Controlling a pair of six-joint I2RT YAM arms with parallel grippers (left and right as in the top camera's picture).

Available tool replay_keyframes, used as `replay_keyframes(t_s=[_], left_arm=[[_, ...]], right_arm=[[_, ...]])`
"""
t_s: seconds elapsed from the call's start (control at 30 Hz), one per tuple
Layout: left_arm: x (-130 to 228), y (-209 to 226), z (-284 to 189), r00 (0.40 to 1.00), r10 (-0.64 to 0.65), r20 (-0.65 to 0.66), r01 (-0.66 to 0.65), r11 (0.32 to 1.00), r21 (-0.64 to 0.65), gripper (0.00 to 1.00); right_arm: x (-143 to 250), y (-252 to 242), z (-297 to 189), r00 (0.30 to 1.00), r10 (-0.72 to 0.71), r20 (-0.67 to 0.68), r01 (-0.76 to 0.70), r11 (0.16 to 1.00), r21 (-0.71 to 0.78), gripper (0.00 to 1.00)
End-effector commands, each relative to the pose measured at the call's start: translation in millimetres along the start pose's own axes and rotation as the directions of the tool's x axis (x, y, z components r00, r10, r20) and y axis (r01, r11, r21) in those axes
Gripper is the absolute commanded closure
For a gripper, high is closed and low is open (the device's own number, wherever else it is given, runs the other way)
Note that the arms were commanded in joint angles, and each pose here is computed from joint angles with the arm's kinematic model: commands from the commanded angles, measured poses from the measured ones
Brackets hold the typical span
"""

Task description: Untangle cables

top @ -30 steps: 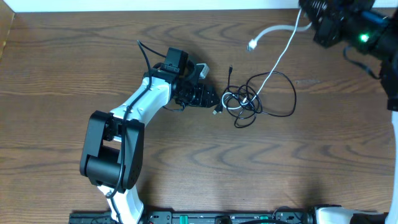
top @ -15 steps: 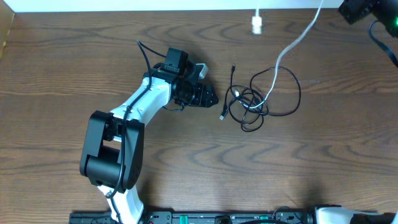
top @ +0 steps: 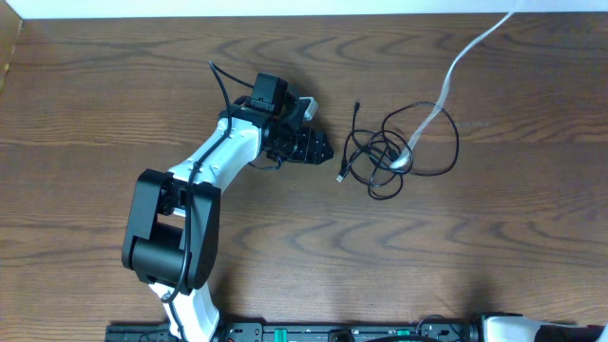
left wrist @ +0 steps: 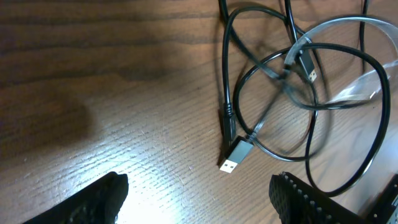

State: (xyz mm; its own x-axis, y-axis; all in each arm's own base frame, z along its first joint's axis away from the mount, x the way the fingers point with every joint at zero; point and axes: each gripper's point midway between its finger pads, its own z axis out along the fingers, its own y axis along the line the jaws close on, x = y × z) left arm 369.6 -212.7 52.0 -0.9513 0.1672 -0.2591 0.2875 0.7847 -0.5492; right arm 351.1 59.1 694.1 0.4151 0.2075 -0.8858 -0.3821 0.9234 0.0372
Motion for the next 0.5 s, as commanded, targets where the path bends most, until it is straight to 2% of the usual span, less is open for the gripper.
replay_keyframes(t_s=[0.0,0.1,0.2,0.37,0.47], left_arm=[[1,2,0,1.0,-0.003,-0.001,0.003,1.0,-0.012,0.23],[1,2,0,1.0,-0.003,-0.001,0.003,1.0,-0.012,0.23],[1,2,0,1.0,-0.002,0.0,0.002,1.0,-0.012,0.23],[1,2,0,1.0,-0.003,-0.001,0.003,1.0,-0.012,0.23],[1,2,0,1.0,-0.003,-0.001,0.003,1.0,-0.012,0.23]], right_arm=[[-30,2,-6,0.994,-0.061,0.095,0.06,0.998,0.013,0.99],[-41,1,-7,0.986,-0.09,0.142,0.087,0.996,0.031,0.99],[-36,-2,-7,0.989,-0.084,0.123,0.079,0.996,0.044,0.99],[-2,-12,-4,0.996,-0.085,-0.015,0.085,0.993,0.077,0.99],[25,-37,-9,0.988,-0.085,-0.13,0.11,0.975,0.195,0.99]])
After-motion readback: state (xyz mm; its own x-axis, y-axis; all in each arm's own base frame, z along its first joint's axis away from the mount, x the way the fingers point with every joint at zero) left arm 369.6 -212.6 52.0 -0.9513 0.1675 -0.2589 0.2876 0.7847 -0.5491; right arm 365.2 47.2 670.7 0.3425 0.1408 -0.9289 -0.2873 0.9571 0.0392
